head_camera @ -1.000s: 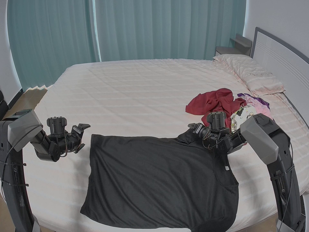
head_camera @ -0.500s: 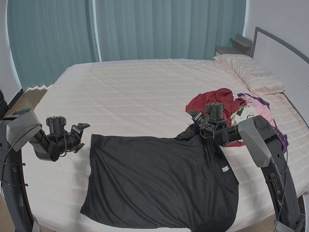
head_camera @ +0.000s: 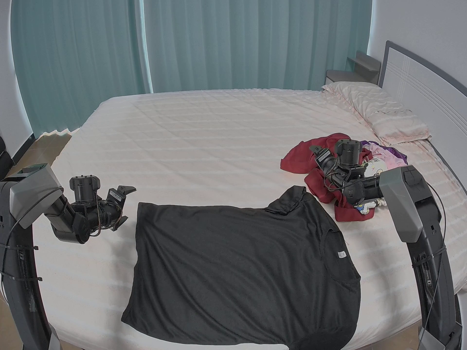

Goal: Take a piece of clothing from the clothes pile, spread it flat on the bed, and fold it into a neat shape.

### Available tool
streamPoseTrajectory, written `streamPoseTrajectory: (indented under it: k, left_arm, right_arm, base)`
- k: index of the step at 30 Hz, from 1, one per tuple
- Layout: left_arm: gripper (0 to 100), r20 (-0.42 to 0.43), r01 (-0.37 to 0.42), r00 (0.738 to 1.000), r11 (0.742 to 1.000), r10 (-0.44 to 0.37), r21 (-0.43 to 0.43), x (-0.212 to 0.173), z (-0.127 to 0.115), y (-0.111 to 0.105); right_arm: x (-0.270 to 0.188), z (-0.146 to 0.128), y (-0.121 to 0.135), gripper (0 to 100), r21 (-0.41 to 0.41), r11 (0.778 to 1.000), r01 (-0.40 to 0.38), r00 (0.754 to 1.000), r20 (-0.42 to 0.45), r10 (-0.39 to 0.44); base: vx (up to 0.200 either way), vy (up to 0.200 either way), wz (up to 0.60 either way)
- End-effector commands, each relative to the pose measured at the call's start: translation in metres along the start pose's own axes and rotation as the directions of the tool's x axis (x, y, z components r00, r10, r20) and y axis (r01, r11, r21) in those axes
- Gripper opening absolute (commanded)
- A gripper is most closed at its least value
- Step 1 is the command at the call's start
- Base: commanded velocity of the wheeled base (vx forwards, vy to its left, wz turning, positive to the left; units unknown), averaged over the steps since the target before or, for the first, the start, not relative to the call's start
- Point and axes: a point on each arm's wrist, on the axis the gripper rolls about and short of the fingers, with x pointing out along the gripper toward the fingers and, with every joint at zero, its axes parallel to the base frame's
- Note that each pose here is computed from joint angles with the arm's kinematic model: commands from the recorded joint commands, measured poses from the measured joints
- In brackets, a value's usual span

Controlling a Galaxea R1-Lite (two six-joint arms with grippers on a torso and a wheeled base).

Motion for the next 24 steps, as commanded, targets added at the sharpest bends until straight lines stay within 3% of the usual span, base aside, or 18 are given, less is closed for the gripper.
streamPoseTrajectory:
  k: [1,2,6,10,13,19,24]
  left_arm:
    - [100,0.000,-0.001,1.000,1.000,0.001,0.001,-0.001,0.000,0.000]
    - [100,-0.002,-0.002,1.000,1.000,0.002,0.004,-0.005,-0.002,0.000]
    - [100,0.006,0.030,1.000,0.999,-0.031,0.034,-0.017,-0.005,-0.013]
    - [100,0.007,0.049,0.999,0.998,-0.049,0.041,-0.024,-0.004,-0.021]
    - [100,-0.007,0.062,0.998,0.997,-0.062,0.049,-0.030,-0.010,-0.031]
    - [100,-0.076,-0.003,0.997,0.999,0.005,0.032,-0.074,-0.033,-0.024]
    - [100,-0.176,-0.068,0.982,0.997,0.074,0.038,-0.119,-0.065,-0.006]
  right_arm:
    - [-0.019,0.001,-0.011,100,-0.015,0.993,0.114,0.991,-0.071,-0.114]
    - [-0.033,-0.001,-0.016,100,-0.024,0.988,0.155,0.981,-0.110,-0.157]
    - [-0.076,-0.001,-0.014,100,-0.050,0.983,0.176,0.967,-0.180,-0.182]
    - [-0.109,0.004,-0.018,100,-0.112,0.982,0.153,0.968,-0.183,-0.172]
    - [-0.149,0.005,-0.040,100,-0.191,0.966,0.173,0.959,-0.193,-0.209]
    - [-0.205,-0.017,-0.069,100,-0.196,0.960,0.200,0.926,-0.283,-0.250]
    - [-0.241,-0.026,-0.081,100,-0.184,0.969,0.163,0.942,-0.265,-0.208]
  base:
    - [0.000,0.000,0.00]
    - [0.000,0.000,0.00]
    - [0.000,0.000,0.00]
    - [0.000,0.000,0.00]
    - [0.000,0.000,0.00]
    - [-0.200,0.000,0.00]
    - [-0.200,0.000,0.00]
